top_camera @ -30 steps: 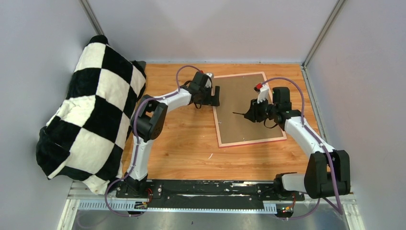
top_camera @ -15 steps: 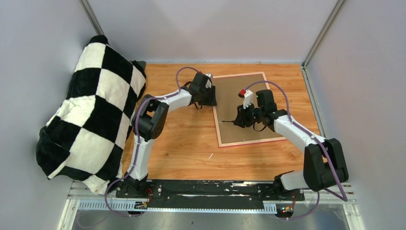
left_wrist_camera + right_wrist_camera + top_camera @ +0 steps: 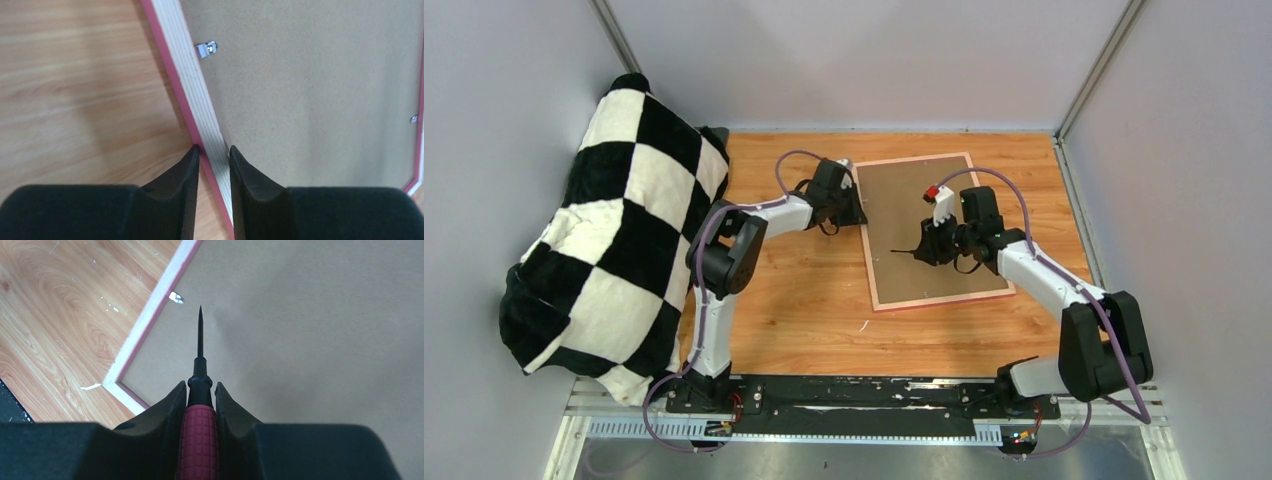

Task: Take the photo out of the frame
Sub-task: Move the photo frame to the center of the board.

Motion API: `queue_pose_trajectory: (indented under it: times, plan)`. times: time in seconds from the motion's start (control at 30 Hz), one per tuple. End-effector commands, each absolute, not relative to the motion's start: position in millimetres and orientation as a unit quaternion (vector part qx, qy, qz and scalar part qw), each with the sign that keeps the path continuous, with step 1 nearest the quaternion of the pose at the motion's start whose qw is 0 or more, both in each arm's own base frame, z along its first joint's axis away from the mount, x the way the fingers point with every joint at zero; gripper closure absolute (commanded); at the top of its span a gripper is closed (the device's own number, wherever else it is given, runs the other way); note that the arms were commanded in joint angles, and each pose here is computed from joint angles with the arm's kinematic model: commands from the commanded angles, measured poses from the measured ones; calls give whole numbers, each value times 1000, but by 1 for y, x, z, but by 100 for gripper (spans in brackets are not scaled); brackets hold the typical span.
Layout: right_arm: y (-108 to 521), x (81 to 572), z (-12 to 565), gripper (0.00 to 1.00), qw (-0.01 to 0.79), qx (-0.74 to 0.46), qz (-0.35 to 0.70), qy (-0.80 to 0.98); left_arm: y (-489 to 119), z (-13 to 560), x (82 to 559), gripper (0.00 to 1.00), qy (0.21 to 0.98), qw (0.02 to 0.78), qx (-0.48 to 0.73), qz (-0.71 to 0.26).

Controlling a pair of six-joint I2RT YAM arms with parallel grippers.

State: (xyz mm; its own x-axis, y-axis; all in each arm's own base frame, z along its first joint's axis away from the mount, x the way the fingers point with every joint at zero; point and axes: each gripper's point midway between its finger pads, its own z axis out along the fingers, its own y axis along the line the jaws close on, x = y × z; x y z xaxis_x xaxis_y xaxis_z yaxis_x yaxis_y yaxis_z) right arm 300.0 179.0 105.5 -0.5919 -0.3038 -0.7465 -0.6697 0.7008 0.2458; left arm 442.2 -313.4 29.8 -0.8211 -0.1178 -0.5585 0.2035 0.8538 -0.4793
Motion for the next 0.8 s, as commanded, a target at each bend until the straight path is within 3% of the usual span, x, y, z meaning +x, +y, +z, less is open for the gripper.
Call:
queue_pose_trajectory:
  times: [0.0, 0.37, 0.77]
  plan:
    - [182, 300, 119, 100, 366, -300, 259, 842, -255, 1, 423, 78, 937, 259, -39, -230]
    - [216, 302, 148, 100, 397, -344, 261, 810, -187, 22, 421, 92, 924, 302, -104, -212]
    - [236, 365, 158, 100, 425, -262, 231, 835, -154, 29, 408, 98, 913, 340, -151, -169]
